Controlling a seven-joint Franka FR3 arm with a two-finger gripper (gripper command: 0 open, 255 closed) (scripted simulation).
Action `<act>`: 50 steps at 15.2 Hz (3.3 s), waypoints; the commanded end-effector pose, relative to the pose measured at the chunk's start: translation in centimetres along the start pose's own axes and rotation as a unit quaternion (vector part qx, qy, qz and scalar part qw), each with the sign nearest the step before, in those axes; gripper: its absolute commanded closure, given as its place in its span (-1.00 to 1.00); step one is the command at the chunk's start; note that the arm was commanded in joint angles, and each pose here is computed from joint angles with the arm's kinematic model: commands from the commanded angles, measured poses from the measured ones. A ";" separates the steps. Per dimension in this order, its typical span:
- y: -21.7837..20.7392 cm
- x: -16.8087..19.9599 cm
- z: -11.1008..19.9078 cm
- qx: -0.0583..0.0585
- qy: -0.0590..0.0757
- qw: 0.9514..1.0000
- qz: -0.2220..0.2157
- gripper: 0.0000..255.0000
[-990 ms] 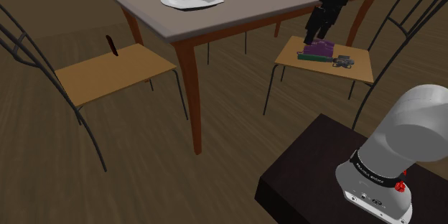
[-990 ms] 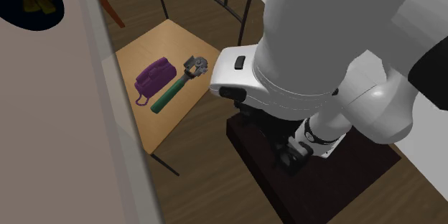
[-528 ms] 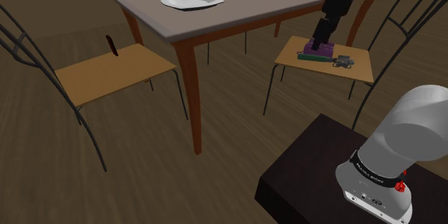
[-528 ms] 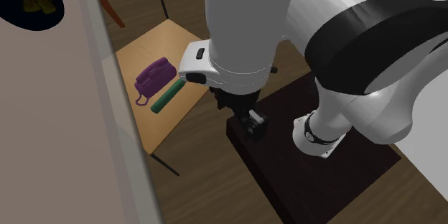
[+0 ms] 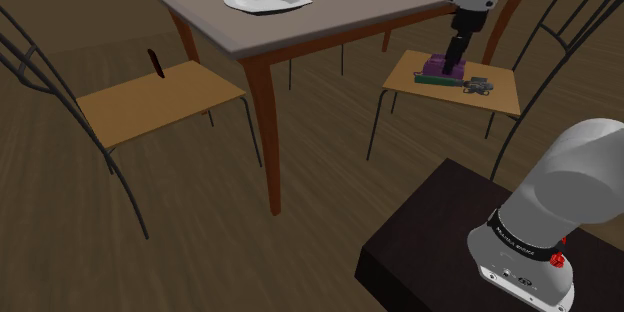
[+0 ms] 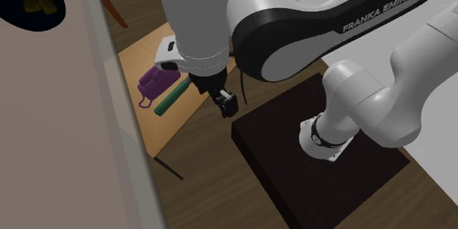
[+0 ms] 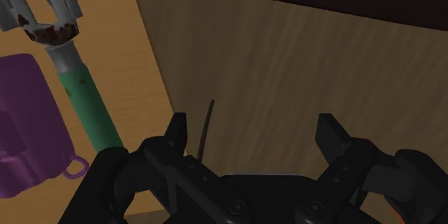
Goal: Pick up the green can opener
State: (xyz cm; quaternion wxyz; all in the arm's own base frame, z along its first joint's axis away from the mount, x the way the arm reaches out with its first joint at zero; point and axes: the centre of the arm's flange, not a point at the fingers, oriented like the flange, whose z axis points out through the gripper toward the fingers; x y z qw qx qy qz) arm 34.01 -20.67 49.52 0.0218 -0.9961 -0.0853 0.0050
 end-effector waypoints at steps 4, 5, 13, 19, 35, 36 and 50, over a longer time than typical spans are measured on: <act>6.0 0.4 2.8 -0.005 -0.018 0.999 -0.029 -1.00; 7.1 0.5 3.3 -0.006 -0.021 0.999 -0.035 -1.00; 16.6 1.9 7.4 -0.014 -0.049 0.996 -0.080 -1.00; 17.3 2.1 10.3 -0.014 -0.051 0.995 -0.083 -1.00; 17.3 2.1 10.6 -0.014 -0.051 0.995 -0.083 1.00; 17.2 2.1 10.1 -0.014 -0.051 0.995 -0.083 1.00; 17.0 2.0 3.6 -0.014 -0.051 0.995 -0.083 1.00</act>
